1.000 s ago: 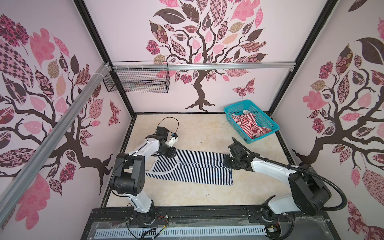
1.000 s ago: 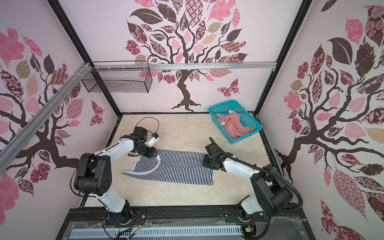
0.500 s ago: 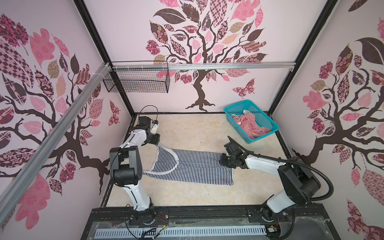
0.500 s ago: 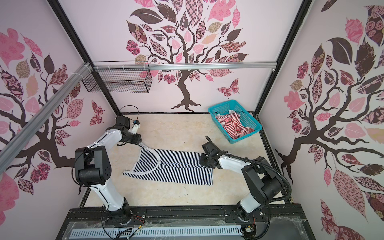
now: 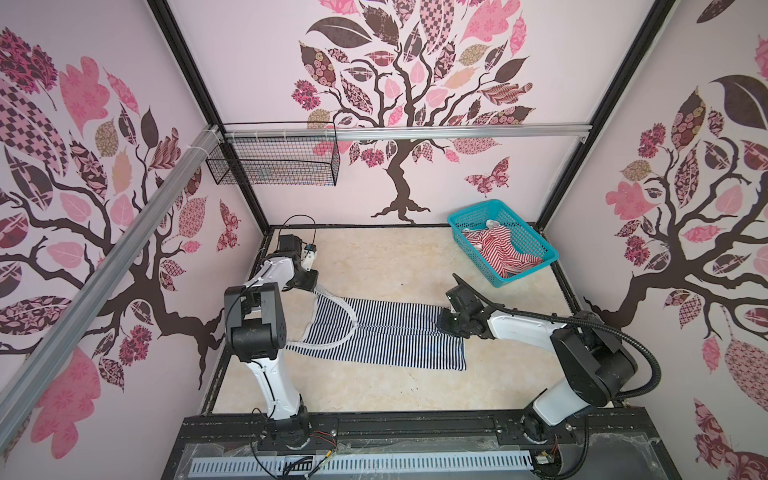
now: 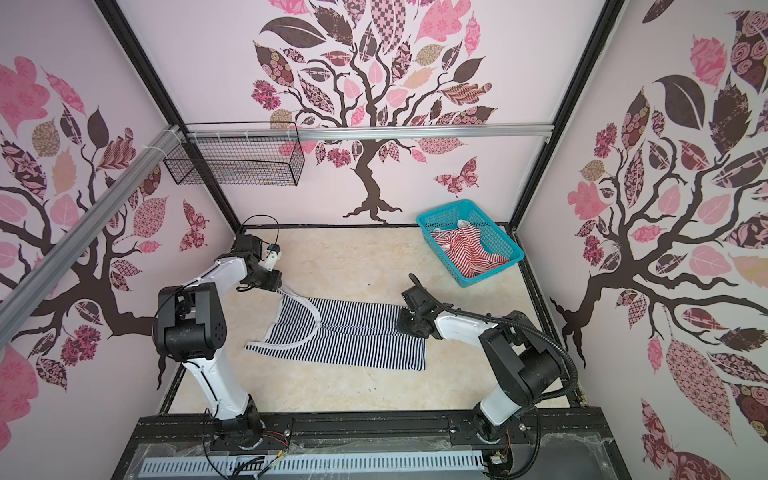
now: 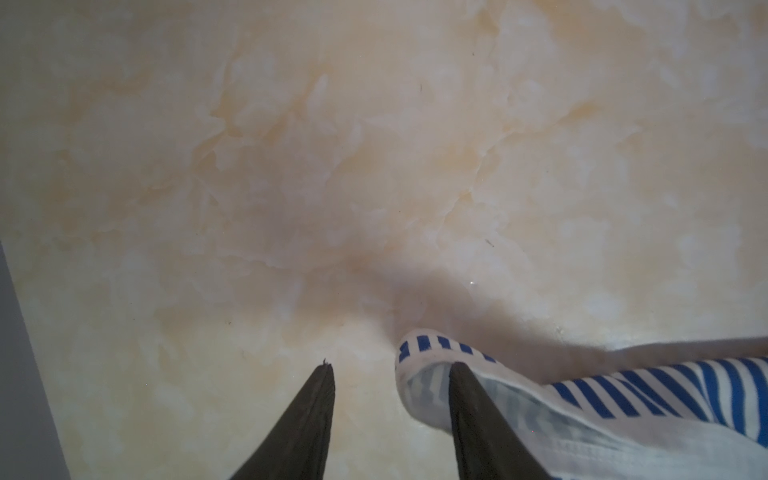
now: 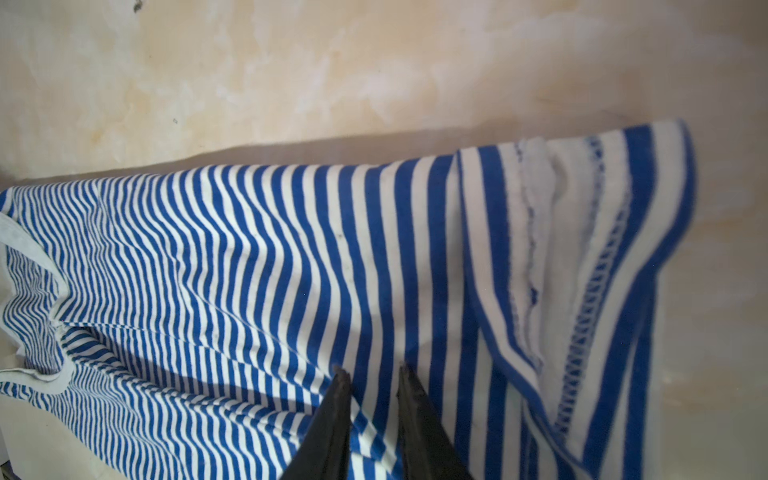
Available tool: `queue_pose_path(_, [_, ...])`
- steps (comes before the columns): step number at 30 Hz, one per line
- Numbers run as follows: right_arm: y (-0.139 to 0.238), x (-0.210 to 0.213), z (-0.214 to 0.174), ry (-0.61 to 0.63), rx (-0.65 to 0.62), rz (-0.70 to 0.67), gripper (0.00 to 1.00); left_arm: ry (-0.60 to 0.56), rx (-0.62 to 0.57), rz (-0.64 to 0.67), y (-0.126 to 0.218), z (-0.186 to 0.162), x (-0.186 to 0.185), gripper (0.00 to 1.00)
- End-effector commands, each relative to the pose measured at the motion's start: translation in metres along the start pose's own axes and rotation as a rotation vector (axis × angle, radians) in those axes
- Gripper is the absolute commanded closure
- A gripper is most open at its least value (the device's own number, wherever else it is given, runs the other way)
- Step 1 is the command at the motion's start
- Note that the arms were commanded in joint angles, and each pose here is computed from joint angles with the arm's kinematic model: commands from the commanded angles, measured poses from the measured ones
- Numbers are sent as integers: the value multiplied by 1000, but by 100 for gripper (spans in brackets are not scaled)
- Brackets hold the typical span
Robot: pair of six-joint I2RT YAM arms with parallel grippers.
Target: Fold and stack the tank tops
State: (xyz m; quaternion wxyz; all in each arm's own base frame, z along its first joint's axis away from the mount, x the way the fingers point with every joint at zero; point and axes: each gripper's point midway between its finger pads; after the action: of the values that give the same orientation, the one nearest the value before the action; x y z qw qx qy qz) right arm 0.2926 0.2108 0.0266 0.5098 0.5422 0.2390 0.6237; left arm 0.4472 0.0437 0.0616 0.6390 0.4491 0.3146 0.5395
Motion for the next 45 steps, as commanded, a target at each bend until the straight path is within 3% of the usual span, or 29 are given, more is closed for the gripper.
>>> queue_pose_path(1, [-4, -9, -12, -4, 31, -24, 78, -5, -35, 11, 1, 10, 7, 57])
queue_pose_path(7, [-3, -15, -17, -5, 35, -37, 80, -13, -41, -6, 6, 3, 2, 82])
queue_pose_path(13, [0, -21, -20, 0, 36, -55, 80, -14, -65, 4, 17, -8, 1, 94])
queue_pose_path(24, [-4, -41, -34, -8, 57, -103, 81, -21, -165, 80, 32, -30, 11, 93])
queue_pose_path(30, [-1, -58, -38, -3, 58, -182, 80, -23, -137, 108, 21, -39, 17, 86])
queue_pose_path(36, [6, -59, -34, -1, 37, -187, 78, -48, -104, 109, 10, -53, 15, 81])
queue_pose_path(41, [9, -55, -33, 3, 33, -174, 73, -37, -49, 184, 1, -63, 29, 79])
queue_pose_path(45, [12, -45, -29, 9, 22, -130, 65, 1, -168, 115, 29, -44, 19, 77])
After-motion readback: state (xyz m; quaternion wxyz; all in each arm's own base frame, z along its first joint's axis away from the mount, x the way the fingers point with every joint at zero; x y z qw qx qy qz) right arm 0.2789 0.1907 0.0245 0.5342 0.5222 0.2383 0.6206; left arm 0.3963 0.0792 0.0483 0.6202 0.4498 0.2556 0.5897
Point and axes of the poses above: each gripper's point midway between its finger pads, its own y axis back along the fingers, its own x axis along the line the jaws close on, z = x × y, and after that the axes turned 1 degree about y, right-handed
